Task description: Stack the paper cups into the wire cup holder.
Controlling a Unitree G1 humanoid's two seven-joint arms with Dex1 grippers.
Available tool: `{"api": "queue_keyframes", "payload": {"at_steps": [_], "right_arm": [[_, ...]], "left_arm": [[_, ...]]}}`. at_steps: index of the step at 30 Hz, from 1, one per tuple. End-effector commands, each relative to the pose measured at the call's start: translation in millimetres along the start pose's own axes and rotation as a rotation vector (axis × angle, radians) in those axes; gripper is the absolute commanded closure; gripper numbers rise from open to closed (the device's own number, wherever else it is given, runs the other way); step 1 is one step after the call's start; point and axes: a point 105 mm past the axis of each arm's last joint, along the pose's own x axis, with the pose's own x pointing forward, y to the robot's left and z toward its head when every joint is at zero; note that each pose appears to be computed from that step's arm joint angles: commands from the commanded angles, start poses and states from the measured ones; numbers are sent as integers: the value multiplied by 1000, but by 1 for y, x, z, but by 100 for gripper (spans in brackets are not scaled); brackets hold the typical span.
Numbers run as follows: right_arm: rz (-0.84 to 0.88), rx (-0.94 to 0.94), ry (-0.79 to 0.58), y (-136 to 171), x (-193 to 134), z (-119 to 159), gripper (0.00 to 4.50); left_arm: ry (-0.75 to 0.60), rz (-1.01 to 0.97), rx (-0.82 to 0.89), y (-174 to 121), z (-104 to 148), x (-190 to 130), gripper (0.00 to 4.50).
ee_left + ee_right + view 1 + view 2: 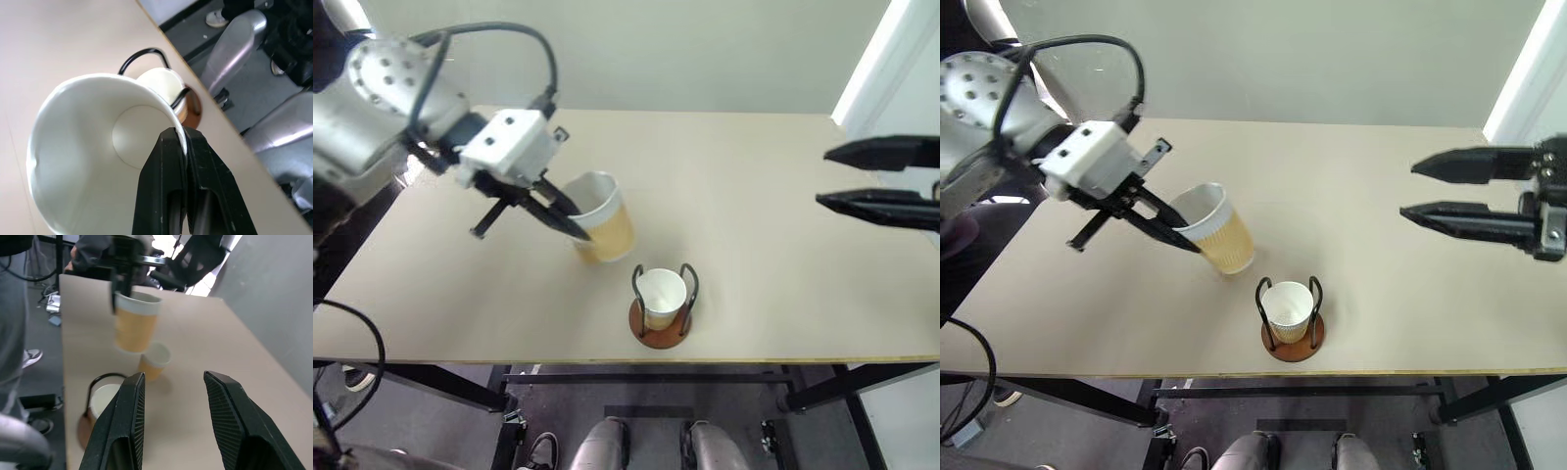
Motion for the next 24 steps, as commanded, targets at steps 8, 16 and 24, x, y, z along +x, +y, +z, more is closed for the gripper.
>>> {"api": "queue_keyframes", "payload": {"at_steps": [8, 16, 24], "right_arm": [[-61, 34, 60, 54, -3, -18, 260], [-214, 152, 85, 69, -9, -26, 244], [-273, 192, 116, 82, -14, -21, 5]], "left_arm": [[-19, -127, 181, 24, 11, 27, 444], [-45, -164, 292, 41, 26, 45, 448], [-89, -197, 381, 48, 43, 59, 450]]}}
